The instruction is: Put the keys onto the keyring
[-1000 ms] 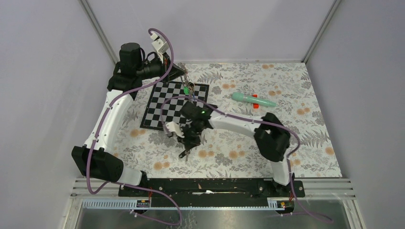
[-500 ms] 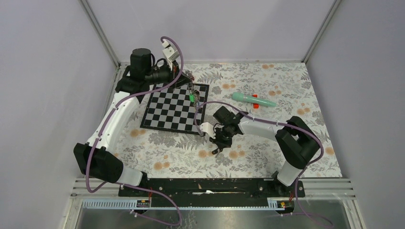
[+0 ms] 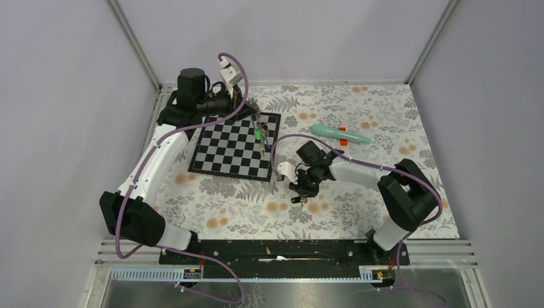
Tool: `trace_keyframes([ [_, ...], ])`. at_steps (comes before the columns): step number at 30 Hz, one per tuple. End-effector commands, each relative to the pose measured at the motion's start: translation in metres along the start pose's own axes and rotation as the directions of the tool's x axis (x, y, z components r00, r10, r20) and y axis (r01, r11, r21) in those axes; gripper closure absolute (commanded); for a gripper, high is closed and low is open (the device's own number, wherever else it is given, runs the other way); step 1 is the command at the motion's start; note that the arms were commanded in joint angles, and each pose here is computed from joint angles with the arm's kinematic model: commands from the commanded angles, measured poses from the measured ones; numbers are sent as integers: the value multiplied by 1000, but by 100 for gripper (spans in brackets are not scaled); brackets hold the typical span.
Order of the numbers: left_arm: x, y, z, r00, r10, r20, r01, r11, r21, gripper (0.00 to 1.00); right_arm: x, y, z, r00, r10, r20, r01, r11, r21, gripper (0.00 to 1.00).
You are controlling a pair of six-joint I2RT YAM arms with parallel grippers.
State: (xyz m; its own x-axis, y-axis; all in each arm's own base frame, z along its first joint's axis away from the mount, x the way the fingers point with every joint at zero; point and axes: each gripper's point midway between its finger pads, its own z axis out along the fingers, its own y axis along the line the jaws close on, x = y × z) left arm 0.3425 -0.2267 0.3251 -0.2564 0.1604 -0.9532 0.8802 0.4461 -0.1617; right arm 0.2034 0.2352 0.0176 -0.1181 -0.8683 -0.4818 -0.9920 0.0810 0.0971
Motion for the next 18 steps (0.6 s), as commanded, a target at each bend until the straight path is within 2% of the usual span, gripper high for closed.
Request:
trace_keyframes([
  [1, -27, -9, -10, 993, 98, 72, -97, 995, -13, 100, -4, 0, -5, 999, -33, 29, 33, 999, -23, 74],
  [12, -27, -9, -11, 992, 100, 72, -99, 995, -14, 100, 3, 4, -11, 999, -27, 18, 28, 998, -47, 67],
  [18, -25, -9, -11, 993, 97, 70, -97, 995, -12, 100, 5, 3, -9, 1000, -24, 12, 25, 999, -48, 73],
])
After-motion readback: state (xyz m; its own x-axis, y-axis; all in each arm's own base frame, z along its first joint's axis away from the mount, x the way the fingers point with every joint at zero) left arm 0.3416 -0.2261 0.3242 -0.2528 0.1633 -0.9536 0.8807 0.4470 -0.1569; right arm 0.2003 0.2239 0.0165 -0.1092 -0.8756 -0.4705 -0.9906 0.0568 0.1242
